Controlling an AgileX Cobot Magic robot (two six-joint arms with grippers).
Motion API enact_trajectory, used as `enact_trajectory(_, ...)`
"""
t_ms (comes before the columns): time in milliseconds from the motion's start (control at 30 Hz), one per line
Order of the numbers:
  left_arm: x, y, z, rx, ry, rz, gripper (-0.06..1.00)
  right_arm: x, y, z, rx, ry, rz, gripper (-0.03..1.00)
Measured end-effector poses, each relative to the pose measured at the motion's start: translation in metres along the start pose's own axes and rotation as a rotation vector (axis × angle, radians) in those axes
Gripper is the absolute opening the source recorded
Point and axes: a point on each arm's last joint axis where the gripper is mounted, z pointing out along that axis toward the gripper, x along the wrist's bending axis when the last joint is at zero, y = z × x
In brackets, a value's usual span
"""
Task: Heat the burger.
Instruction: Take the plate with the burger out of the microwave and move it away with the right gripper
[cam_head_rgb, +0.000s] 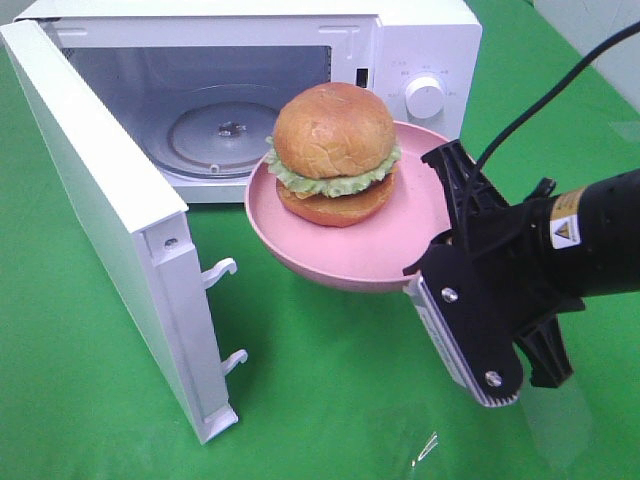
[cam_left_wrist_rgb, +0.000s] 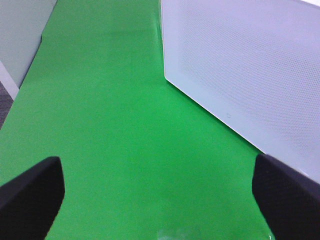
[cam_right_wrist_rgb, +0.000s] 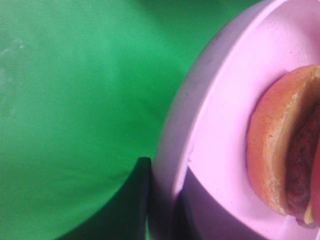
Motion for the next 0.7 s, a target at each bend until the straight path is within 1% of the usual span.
enact_trajectory(100, 0.000, 0.000, 0.000, 0.000, 0.000, 0.000, 0.93, 0.010, 0.000, -0.018, 0.000, 0.011, 0.012, 0.11)
enact_trajectory(333, 0.000, 0.000, 0.000, 0.000, 0.000, 0.000, 0.93, 0.027, -0.002, -0.040, 0.008, 0.030, 0.036, 0.11)
enact_trajectory(400, 0.000, 0.000, 0.000, 0.000, 0.000, 0.000, 0.93, 0.037, -0.004, -0.052, 0.031, 0.052, 0.073, 0.11)
enact_trajectory(567, 0.000, 0.000, 0.000, 0.000, 0.000, 0.000, 0.93, 0.040, -0.007, -0.062, 0.062, 0.056, 0.112, 0.11)
enact_trajectory(600, 0.000, 0.000, 0.000, 0.000, 0.000, 0.000, 0.93, 0.042, -0.009, -0.066, 0.092, 0.063, 0.149, 0.11)
enact_trajectory(633, 0.000, 0.000, 0.000, 0.000, 0.000, 0.000, 0.93, 0.042, -0.009, -0.066, 0.092, 0.063, 0.149, 0.11)
enact_trajectory(667, 0.000, 0.000, 0.000, 0.000, 0.000, 0.000, 0.93, 0.044, -0.012, -0.070, 0.127, 0.069, 0.190, 0.11)
enact_trajectory(700, 0.000, 0.000, 0.000, 0.000, 0.000, 0.000, 0.93, 0.044, -0.012, -0.070, 0.127, 0.069, 0.190, 0.11)
